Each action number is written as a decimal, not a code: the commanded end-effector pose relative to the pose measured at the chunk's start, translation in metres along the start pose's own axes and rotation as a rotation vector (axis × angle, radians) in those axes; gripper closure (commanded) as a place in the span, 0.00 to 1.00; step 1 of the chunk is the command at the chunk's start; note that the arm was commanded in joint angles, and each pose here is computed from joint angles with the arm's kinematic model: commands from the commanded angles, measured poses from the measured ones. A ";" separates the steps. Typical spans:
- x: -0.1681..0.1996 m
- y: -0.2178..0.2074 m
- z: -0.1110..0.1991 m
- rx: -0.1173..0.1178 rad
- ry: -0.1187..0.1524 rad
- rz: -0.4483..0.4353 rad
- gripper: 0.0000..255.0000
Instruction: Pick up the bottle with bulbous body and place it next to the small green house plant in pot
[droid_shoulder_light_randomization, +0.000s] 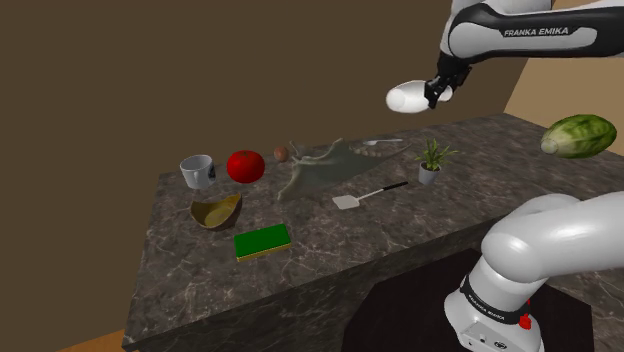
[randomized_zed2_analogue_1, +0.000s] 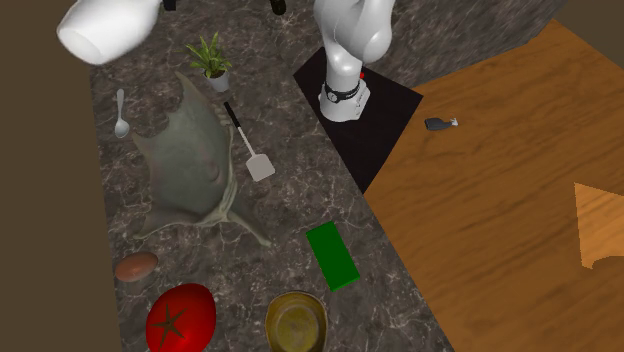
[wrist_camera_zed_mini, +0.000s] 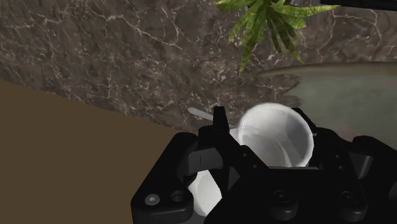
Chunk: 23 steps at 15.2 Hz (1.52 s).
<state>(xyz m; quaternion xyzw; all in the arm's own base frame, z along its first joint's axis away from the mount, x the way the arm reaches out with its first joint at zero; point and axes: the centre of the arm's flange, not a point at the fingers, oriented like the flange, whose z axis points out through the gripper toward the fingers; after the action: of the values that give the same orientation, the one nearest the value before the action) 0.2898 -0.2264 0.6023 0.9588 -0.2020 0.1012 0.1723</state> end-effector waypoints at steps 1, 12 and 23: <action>0.008 0.023 0.010 -0.001 0.001 -0.001 1.00; 0.049 0.152 0.063 -0.001 0.001 -0.001 1.00; 0.065 0.215 0.116 -0.001 0.001 -0.001 1.00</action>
<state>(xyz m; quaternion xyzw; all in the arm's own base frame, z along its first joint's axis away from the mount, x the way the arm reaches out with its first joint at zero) 0.2713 -0.4765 0.5801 0.9588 -0.2016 0.1009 0.1728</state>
